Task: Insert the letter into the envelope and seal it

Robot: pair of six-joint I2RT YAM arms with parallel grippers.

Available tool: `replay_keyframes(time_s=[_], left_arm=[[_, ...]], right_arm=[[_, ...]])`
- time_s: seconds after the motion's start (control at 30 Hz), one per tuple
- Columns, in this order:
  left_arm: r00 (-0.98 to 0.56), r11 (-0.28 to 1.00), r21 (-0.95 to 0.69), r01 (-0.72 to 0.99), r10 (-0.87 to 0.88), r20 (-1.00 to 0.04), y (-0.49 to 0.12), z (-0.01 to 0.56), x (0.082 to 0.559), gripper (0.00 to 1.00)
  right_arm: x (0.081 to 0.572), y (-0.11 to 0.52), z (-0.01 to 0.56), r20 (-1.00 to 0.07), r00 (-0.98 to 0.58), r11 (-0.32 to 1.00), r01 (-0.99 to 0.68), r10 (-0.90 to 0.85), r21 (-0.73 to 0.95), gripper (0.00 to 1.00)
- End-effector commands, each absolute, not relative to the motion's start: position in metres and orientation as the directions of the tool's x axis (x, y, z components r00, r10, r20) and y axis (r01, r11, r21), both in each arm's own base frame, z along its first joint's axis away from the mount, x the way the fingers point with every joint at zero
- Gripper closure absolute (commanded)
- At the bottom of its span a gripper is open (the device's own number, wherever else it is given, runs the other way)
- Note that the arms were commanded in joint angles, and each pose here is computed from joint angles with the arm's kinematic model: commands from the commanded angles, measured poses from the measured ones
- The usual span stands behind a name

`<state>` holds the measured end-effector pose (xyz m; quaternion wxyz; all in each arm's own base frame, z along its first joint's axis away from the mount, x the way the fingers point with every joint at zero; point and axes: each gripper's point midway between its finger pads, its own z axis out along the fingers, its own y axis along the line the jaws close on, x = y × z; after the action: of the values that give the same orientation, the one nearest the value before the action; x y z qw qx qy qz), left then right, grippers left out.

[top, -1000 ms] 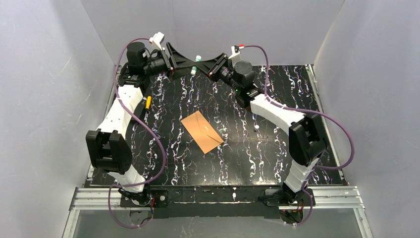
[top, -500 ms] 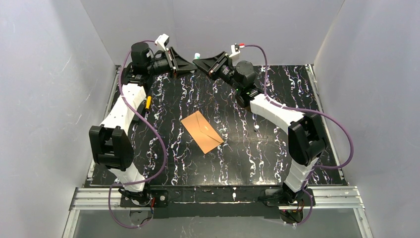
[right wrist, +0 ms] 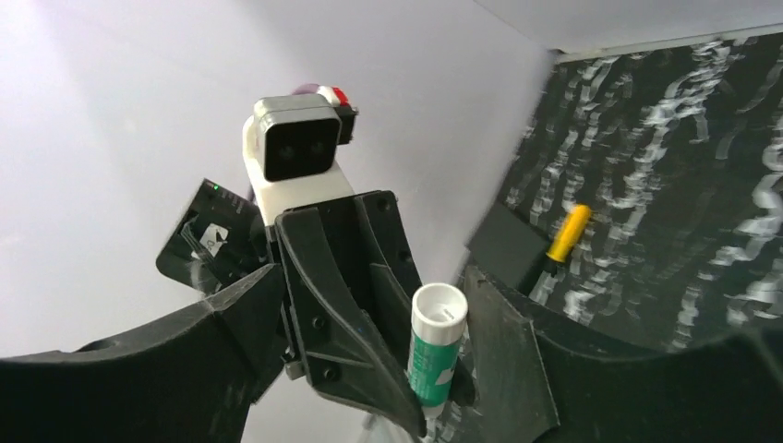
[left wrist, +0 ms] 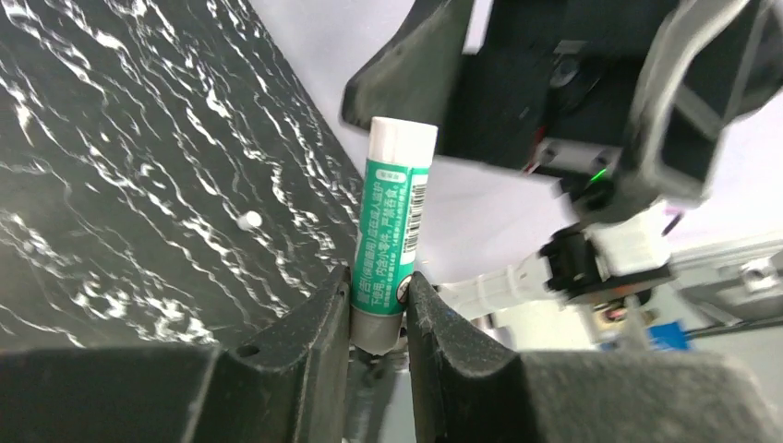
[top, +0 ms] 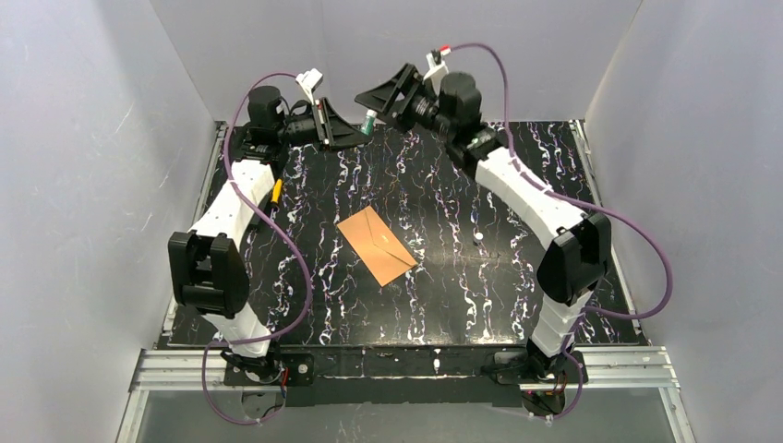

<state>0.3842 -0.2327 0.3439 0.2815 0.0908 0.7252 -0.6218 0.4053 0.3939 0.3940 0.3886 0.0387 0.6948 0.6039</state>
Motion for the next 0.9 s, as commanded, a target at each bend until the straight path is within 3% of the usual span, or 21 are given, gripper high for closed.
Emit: replay_keyframes(time_s=[0.0, 0.1, 0.27, 0.53, 0.87], left_arm=[[-0.611, 0.267, -0.623, 0.735, -0.136, -0.780, -0.225, 0.351, 0.364, 1.00], [-0.515, 0.451, -0.477, 0.754, -0.044, -0.856, -0.213, 0.335, 0.383, 1.00], [-0.367, 0.580, -0.270, 0.769, 0.055, -0.928, -0.195, 0.334, 0.400, 1.00], [-0.160, 0.566, -0.015, 0.824, 0.207, -0.965, -0.191, 0.329, 0.392, 1.00], [0.042, 0.533, 0.223, 0.816, 0.329, -0.943, -0.187, 0.338, 0.387, 1.00]], right_arm=[[0.387, 0.379, 0.379, -0.558, -0.761, 0.442, -0.398, 0.330, 0.804, 0.22], [0.378, 0.375, 0.370, -0.525, -0.798, 0.470, -0.357, 0.296, 0.807, 0.23], [0.385, 0.358, 0.349, -0.561, -0.780, 0.603, -0.313, 0.278, 0.734, 0.24], [0.372, 0.389, 0.375, -0.541, -0.796, 0.417, -0.409, 0.273, 0.812, 0.24], [0.372, 0.403, 0.370, -0.497, -0.830, 0.386, -0.385, 0.252, 0.839, 0.29]])
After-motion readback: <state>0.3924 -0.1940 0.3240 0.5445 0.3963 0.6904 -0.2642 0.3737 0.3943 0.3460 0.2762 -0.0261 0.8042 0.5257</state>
